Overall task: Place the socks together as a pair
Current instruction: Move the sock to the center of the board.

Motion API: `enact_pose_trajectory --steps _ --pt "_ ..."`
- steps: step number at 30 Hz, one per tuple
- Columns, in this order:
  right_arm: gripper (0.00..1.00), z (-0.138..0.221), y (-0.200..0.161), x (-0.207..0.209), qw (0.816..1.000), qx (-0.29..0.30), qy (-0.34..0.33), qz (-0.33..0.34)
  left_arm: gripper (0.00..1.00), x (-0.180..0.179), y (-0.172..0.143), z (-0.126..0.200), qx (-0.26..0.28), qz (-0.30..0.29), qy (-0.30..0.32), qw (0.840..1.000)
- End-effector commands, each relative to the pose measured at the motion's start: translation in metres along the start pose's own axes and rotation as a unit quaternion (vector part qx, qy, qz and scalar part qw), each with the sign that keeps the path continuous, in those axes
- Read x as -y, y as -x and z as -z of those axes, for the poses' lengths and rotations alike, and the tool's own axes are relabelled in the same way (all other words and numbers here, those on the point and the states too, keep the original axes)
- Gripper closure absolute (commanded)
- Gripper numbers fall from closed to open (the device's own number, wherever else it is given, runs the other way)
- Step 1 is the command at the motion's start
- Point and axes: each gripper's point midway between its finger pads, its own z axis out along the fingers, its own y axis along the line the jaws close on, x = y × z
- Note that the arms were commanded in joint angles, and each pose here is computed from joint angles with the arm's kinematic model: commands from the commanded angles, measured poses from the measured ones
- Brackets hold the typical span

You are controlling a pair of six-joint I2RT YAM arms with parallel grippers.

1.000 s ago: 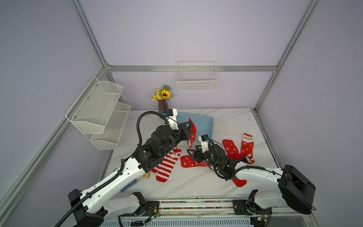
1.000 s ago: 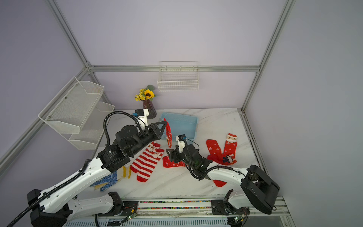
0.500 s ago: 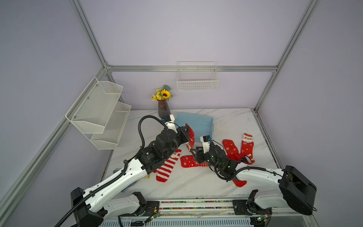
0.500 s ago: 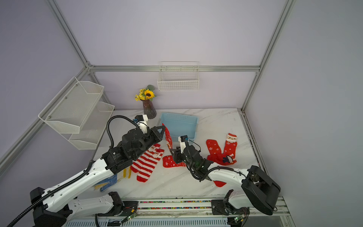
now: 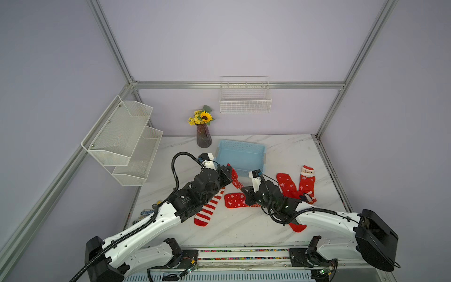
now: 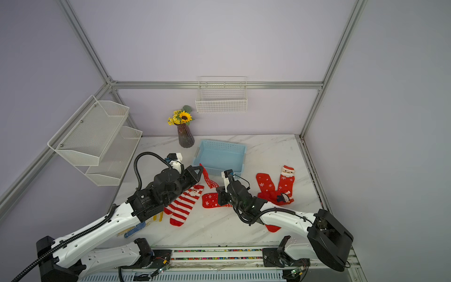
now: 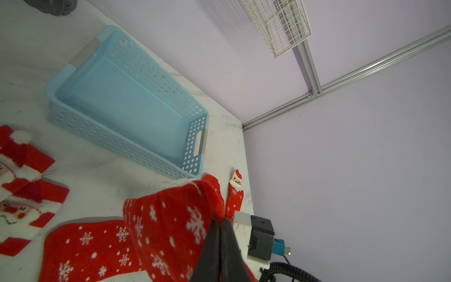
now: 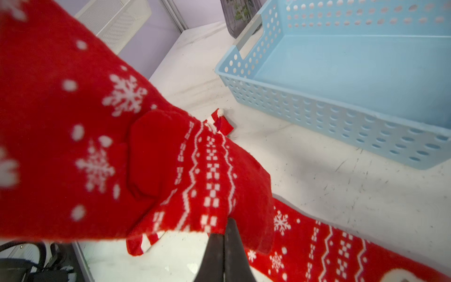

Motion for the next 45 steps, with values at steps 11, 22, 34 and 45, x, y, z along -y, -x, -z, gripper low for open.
enact_pose_trajectory --steps 11,22,34,45 --pt "1.0 0.019 -0.077 -0.028 0.986 -0.164 0.003 -0.004 1.0 -0.106 -0.023 0.031 0.029 0.112 0.106 0.988" --pt "1.0 -0.009 -0.089 -0.015 0.981 -0.189 -0.043 -0.002 1.0 -0.175 -0.037 0.019 0.073 0.107 0.226 0.965" --pt "1.0 -0.046 -0.059 0.017 0.976 -0.207 -0.027 -0.063 0.98 -0.209 -0.035 -0.005 0.086 0.109 0.295 0.945" --pt "1.0 -0.069 -0.041 0.047 0.971 -0.218 -0.024 -0.097 0.7 -0.225 -0.031 -0.032 0.064 0.104 0.313 0.942"
